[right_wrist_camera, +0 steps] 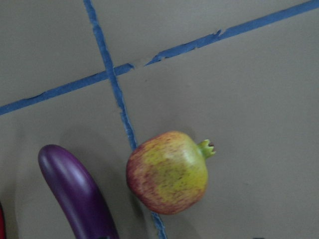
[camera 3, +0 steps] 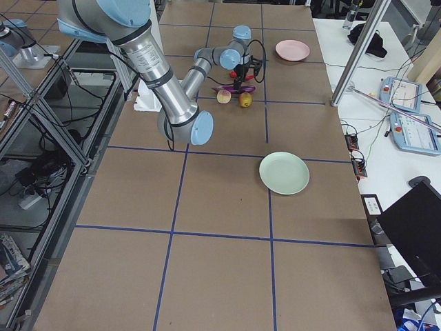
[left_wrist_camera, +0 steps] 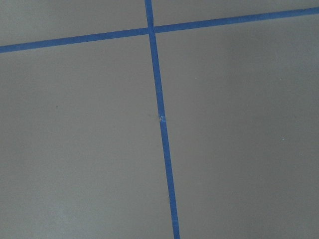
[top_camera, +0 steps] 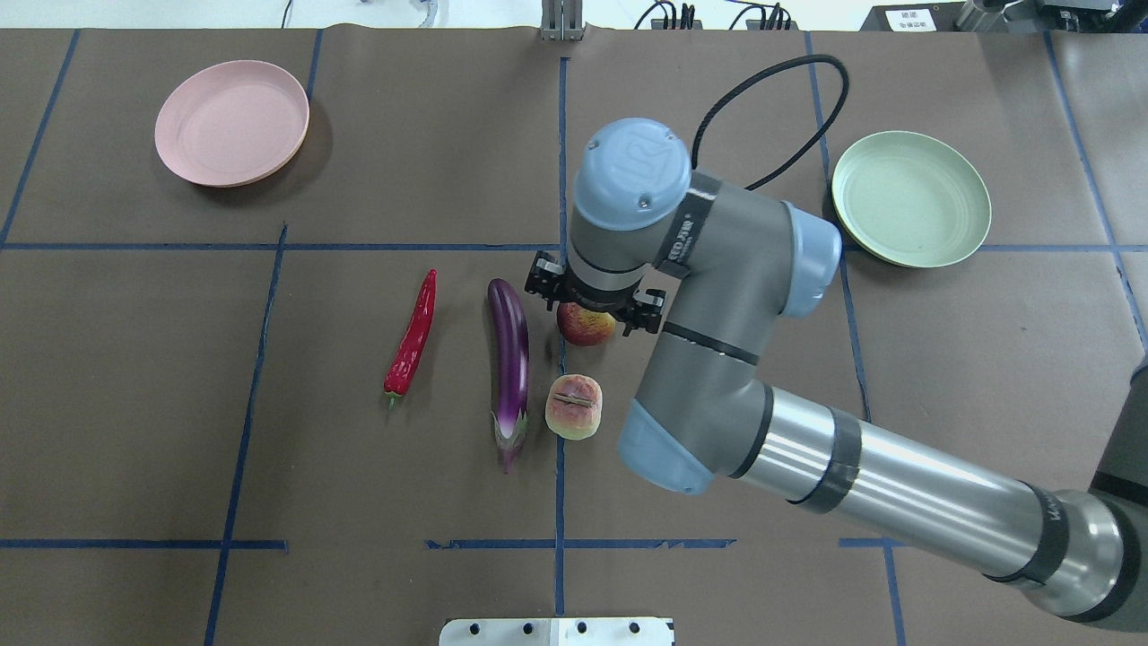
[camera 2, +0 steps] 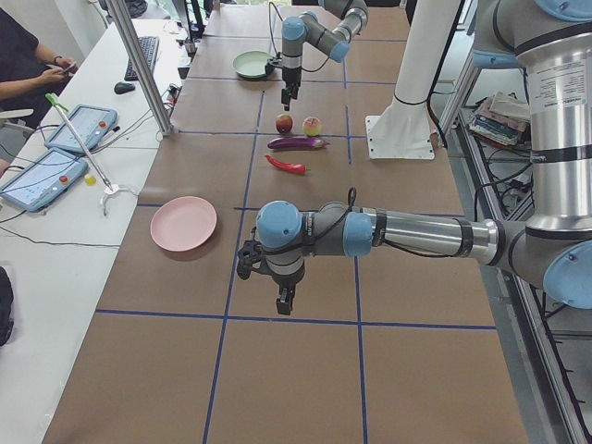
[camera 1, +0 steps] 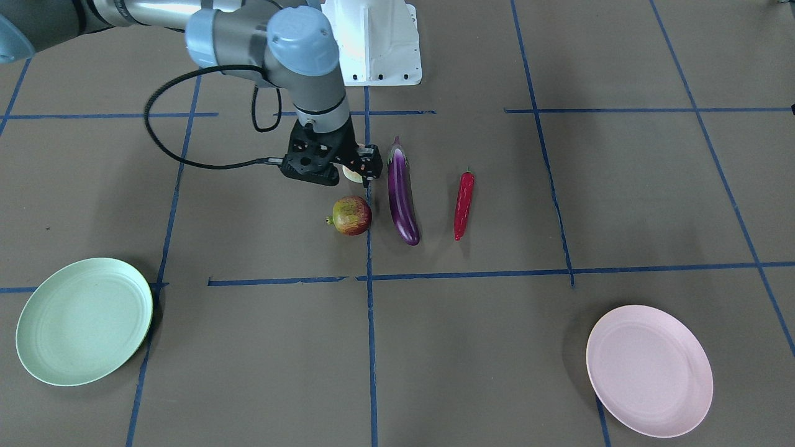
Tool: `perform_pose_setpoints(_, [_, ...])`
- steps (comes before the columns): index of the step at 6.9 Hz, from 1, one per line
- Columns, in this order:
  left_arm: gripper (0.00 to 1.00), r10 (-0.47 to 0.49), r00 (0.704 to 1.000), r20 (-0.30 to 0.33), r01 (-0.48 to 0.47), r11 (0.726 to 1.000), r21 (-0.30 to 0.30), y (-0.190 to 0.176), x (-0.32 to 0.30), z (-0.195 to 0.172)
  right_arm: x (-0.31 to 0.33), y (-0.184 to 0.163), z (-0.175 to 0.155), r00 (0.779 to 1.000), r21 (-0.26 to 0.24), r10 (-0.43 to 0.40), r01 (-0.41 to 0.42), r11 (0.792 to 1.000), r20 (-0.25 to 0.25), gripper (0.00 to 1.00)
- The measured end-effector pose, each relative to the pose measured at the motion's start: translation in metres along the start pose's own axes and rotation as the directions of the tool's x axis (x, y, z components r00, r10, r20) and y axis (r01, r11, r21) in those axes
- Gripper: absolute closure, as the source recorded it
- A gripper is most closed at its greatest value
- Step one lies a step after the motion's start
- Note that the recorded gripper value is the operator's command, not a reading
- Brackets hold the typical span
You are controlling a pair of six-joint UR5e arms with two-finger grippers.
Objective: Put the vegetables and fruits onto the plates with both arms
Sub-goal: 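Reach the right gripper down to the pink peach and grasp it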
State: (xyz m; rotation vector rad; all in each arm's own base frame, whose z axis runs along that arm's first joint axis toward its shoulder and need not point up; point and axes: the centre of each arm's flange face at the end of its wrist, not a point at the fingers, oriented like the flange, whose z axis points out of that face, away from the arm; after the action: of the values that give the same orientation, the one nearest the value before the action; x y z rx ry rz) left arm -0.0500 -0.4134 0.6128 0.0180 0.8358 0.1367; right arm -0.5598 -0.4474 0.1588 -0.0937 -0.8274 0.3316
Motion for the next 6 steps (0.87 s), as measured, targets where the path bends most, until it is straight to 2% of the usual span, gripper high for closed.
perform_pose_setpoints(3, [0.00,0.001,1.000,-0.011,-0.001,1.000,0.002,0.000,0.001,0.000,-0.016,0.045,0.042,0.996,-0.023,-0.005,0.003,1.000,-0.092,0.00])
perform_pose_setpoints(6, [0.00,-0.001,1.000,-0.012,0.001,1.000,0.001,0.000,0.001,0.000,-0.011,0.051,0.055,0.988,-0.022,0.001,-0.004,1.000,-0.155,0.01])
